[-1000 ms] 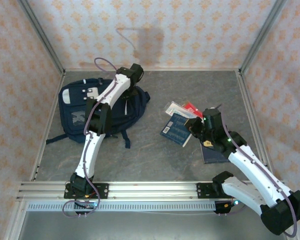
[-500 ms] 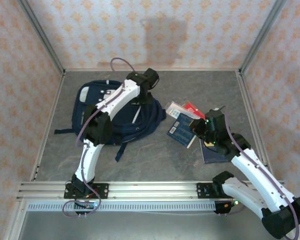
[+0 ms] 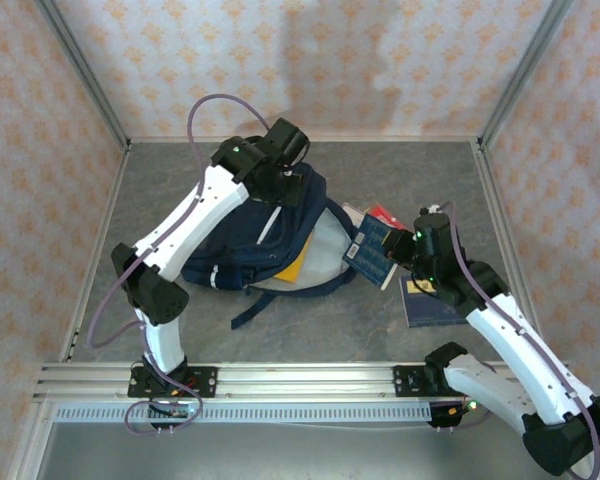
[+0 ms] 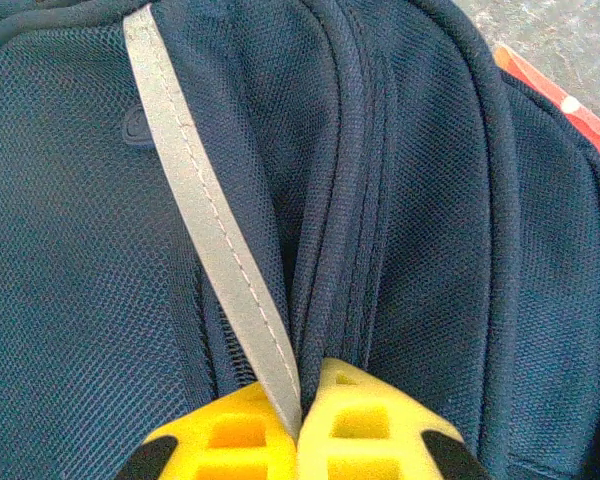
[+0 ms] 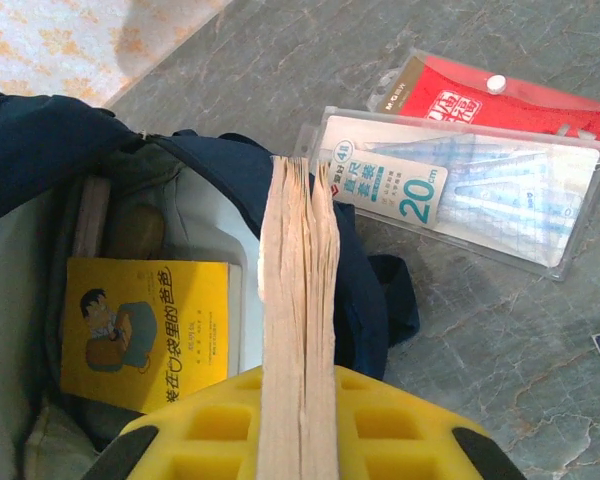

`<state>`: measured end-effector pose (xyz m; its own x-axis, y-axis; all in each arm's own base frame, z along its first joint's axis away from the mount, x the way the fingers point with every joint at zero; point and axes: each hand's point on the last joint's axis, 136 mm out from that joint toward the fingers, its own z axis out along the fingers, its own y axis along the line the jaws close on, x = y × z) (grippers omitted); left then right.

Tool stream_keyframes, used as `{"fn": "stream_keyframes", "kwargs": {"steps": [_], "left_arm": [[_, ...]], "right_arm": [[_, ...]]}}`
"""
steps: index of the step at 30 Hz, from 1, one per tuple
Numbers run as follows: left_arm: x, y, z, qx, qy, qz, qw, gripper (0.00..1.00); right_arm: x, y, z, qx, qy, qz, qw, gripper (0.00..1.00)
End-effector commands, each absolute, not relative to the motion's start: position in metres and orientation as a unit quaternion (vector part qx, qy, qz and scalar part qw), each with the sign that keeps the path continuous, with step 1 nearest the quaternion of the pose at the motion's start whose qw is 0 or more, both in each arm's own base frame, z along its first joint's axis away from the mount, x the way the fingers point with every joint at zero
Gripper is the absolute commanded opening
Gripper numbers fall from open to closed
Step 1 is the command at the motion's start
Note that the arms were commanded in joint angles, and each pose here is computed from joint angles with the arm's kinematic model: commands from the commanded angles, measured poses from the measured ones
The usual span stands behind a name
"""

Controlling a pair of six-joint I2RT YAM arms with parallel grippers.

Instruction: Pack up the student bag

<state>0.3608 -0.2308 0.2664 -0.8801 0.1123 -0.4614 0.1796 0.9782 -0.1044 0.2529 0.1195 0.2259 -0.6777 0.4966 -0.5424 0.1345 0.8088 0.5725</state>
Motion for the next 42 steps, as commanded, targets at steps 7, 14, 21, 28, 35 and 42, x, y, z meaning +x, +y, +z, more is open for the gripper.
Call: {"fn": "stream_keyframes", "kwargs": {"steps": [7, 14, 21, 28, 35, 42], "left_arm": [[0.339, -0.244, 0.336, 0.125, 0.93, -0.17, 0.302, 0.0], [0.323, -0.258, 0.347, 0.15, 0.912, -0.236, 0.299, 0.0], [0.316, -0.266, 0.32, 0.137, 0.924, -0.257, 0.248, 0.06], [0.315, -0.259, 0.32, 0.087, 0.941, -0.241, 0.219, 0.49], [0.299, -0.261, 0.332, 0.09, 0.943, -0.225, 0.228, 0.71], [0.276, -0.285, 0.299, 0.137, 0.957, -0.18, 0.184, 0.71]], "right_arm": [[0.262, 0.143, 0.261, 0.123, 0.872, 0.298, 0.369, 0.0], [0.265, 0.176, 0.273, 0.085, 0.857, 0.372, 0.346, 0.0], [0.272, 0.223, 0.309, 0.098, 0.794, 0.529, 0.284, 0.0], [0.28, 0.233, 0.339, 0.154, 0.729, 0.616, 0.255, 0.0], [0.281, 0.226, 0.346, 0.177, 0.72, 0.618, 0.264, 0.0], [0.279, 0.222, 0.343, 0.188, 0.717, 0.617, 0.265, 0.0]]}}
